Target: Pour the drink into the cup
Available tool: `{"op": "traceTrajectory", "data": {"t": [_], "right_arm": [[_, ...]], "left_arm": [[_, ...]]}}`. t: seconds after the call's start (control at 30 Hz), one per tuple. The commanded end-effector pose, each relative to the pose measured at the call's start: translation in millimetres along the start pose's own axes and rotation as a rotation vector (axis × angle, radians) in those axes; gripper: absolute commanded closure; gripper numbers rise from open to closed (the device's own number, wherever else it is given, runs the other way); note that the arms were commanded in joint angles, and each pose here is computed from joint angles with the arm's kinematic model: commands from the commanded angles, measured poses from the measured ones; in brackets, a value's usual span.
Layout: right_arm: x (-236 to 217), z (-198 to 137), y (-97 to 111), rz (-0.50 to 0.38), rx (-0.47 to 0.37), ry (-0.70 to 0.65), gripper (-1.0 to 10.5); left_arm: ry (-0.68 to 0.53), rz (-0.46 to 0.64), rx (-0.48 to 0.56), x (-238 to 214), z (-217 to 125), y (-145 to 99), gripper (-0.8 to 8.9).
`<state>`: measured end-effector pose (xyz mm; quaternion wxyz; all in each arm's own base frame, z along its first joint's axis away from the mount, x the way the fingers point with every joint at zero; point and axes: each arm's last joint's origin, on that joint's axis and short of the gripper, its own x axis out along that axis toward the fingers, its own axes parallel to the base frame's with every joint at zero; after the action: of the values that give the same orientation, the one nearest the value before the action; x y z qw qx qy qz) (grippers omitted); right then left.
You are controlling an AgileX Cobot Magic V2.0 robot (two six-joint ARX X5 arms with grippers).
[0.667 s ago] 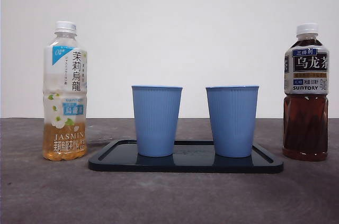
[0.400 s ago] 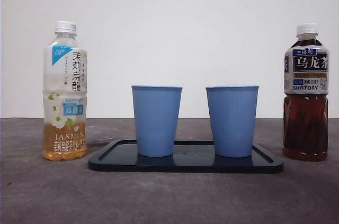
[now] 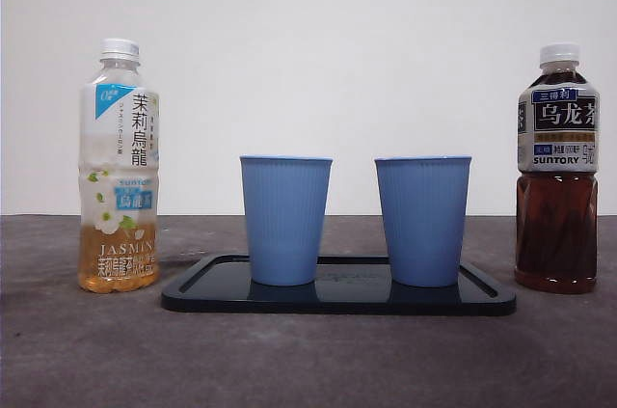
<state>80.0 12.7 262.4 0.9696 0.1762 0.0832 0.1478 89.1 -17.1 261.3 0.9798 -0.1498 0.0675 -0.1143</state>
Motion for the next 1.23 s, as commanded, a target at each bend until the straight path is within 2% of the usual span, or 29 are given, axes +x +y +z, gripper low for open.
{"op": "traceTrajectory", "data": {"t": [0.03, 0.27, 0.53, 0.93, 1.0, 1.07, 1.13, 1.23], "right_arm": [[-0.3, 13.8, 6.4, 0.029, -0.005, 0.029, 9.4], [3.9, 38.8, 17.8, 0.107, -0.084, 0.179, 9.4], [12.9, 46.0, 22.9, 0.267, -0.16, 0.318, 9.4], [14.3, 45.8, 22.2, 0.257, -0.164, 0.322, 9.3], [14.4, 45.7, 22.2, 0.257, -0.162, 0.322, 9.3], [14.4, 45.7, 22.2, 0.257, -0.16, 0.323, 9.0], [14.3, 45.8, 22.2, 0.256, -0.16, 0.322, 7.6], [14.4, 45.7, 22.1, 0.256, -0.159, 0.323, 5.4]], "left_arm": [[0.014, -0.035, 0.066, -1.0, 23.5, -8.9, 7.99], [0.131, -0.171, 0.129, 7.5, 58.1, -24.1, 7.99], [0.26, -0.399, 0.129, 27.9, 61.6, -34.2, 7.99], [0.336, -0.391, 0.112, 45.9, 54.6, -32.5, 7.8], [0.341, -0.389, 0.11, 47.0, 54.1, -32.3, 7.3], [0.344, -0.388, 0.11, 47.9, 53.8, -32.2, 6.16], [0.346, -0.387, 0.109, 48.3, 53.6, -32.1, 4.76], [0.347, -0.387, 0.109, 48.7, 53.5, -32.0, 3.5]]}}
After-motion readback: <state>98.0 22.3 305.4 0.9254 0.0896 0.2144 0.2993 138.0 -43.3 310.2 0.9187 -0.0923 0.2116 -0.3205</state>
